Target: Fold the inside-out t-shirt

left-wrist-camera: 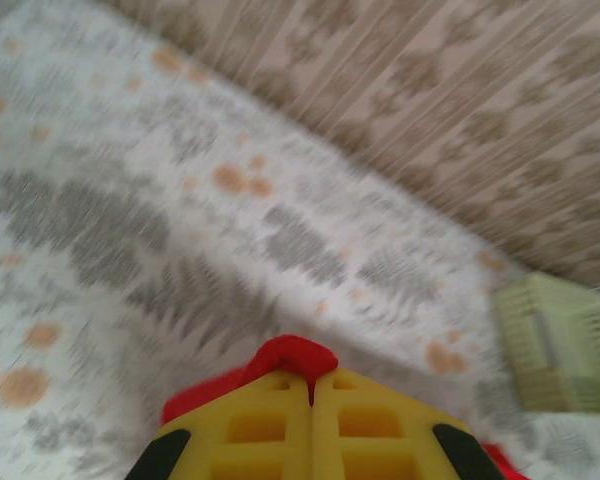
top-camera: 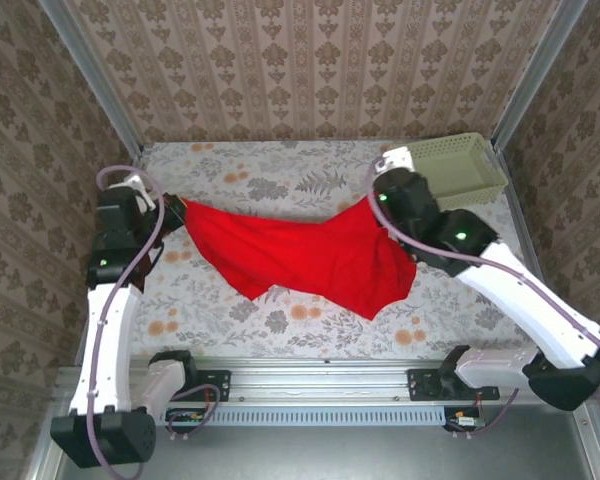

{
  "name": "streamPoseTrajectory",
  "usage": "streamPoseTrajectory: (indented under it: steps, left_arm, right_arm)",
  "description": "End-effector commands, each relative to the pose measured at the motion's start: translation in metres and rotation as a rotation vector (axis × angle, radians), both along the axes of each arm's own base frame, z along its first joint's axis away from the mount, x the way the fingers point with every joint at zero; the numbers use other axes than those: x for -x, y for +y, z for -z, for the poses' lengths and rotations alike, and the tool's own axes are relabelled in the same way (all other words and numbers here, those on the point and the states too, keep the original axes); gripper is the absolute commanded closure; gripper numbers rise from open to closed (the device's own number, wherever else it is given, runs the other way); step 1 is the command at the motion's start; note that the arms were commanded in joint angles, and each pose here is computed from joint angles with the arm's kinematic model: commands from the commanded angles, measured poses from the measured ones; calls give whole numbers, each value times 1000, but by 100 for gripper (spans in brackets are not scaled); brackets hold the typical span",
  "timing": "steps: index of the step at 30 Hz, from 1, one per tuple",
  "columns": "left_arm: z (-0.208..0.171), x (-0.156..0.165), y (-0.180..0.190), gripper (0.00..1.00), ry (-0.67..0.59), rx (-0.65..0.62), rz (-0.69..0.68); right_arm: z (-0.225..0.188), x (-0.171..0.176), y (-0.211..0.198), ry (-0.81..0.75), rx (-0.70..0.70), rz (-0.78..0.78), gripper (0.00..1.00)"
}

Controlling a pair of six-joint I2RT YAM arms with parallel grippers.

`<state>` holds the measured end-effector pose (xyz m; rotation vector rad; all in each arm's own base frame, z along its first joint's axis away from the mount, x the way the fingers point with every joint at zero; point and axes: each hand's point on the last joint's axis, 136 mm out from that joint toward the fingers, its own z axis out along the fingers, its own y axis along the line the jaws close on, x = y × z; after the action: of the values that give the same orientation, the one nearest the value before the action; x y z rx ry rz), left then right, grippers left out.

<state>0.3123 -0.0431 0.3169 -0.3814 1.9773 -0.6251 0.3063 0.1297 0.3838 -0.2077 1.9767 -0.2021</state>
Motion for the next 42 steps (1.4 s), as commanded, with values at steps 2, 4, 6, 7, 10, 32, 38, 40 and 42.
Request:
streamPoseTrajectory:
  steps: [2, 4, 6, 7, 10, 32, 38, 40, 42]
  left_arm:
    - [-102, 26, -13, 100, -294, 79, 63]
    - [-137, 45, -13, 100, -397, 74, 64]
    - [-160, 65, -13, 100, -475, 68, 65]
    - [-172, 76, -13, 100, -517, 66, 69]
    - [-199, 110, -15, 100, -630, 61, 79]
    - [26, -84, -14, 100, 131, 91, 95]
    - [15, -164, 3, 100, 136, 134, 69]
    - [-17, -187, 10, 100, 79, 174, 77]
    - [-61, -203, 19, 100, -15, 196, 80]
  right_arm:
    - [-75, 26, -34, -127, -13, 28, 100]
    - [-119, 44, -47, -213, -76, 13, 100]
    - [-154, 63, -60, -279, -137, -6, 100]
    - [-170, 74, -65, -310, -174, -28, 100]
    - [-201, 98, -76, -369, -270, -89, 100]
    - [-44, -69, -25, -29, -80, 69, 100]
    - [-48, -155, -35, 8, -220, 103, 100]
    - [-77, -173, -41, -42, -287, 99, 100]
    - [-118, -182, -43, -144, -364, 57, 100]
